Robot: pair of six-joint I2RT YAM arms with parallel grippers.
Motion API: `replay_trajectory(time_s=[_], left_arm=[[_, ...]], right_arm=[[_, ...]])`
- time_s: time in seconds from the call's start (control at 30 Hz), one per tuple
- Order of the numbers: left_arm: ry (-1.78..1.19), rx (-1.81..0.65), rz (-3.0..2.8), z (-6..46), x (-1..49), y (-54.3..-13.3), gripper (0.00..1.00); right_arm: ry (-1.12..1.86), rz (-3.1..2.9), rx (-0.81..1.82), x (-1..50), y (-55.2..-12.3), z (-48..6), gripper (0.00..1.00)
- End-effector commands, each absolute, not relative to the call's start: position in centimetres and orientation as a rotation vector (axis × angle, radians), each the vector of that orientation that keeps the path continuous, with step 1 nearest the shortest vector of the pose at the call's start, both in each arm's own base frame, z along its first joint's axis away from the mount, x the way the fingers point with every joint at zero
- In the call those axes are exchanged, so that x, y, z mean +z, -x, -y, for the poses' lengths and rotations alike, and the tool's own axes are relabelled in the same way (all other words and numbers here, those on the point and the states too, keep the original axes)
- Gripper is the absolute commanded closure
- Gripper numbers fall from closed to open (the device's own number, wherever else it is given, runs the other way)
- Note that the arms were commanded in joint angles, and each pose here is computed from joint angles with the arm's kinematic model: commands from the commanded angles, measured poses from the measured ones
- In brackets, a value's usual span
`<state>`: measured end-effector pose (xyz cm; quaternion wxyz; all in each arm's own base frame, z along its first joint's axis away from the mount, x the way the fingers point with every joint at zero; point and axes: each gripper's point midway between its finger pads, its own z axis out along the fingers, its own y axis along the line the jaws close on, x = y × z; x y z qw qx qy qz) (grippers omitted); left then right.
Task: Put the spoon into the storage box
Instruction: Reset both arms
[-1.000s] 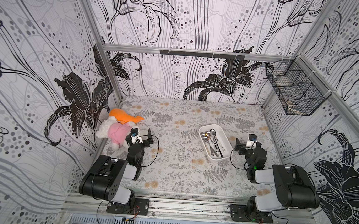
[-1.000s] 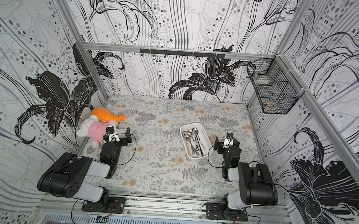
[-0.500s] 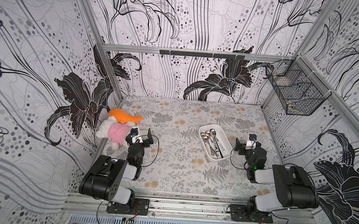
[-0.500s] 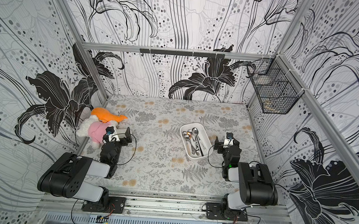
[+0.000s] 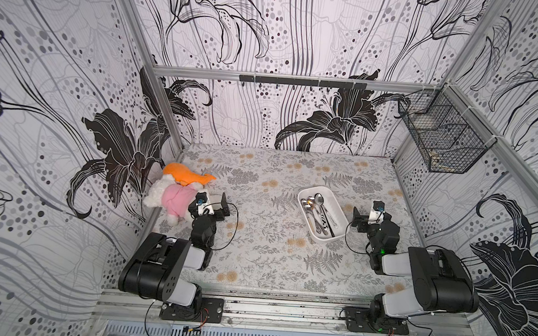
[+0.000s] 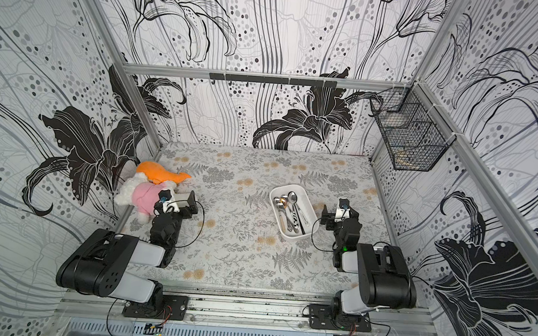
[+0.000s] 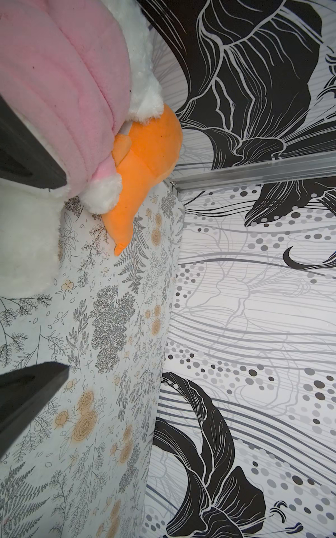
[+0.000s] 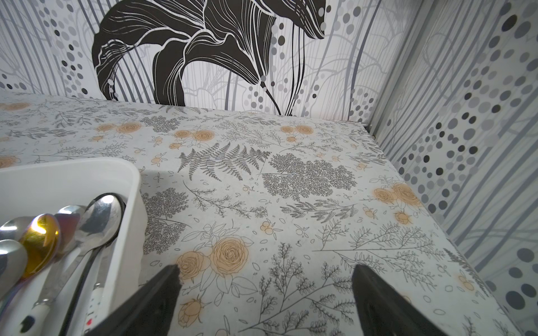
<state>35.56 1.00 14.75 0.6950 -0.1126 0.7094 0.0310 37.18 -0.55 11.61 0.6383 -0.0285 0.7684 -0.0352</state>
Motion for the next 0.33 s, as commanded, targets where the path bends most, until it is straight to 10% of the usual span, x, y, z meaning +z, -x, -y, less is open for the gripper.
replay_trajectory(time_s=[0.0,0.3], left_arm=[[0.252,0.063,-1.552,-1.02,15.64,-35.95,0.02],[0.252,0.063,-1.554,-1.02,15.59,-35.95,0.02]], right_arm=[[0.054,-1.752,-0.058,11.73,-37.46,0.47,0.03],[0.055,-1.753,-0.055,11.74,-37.51,0.42,0.03]])
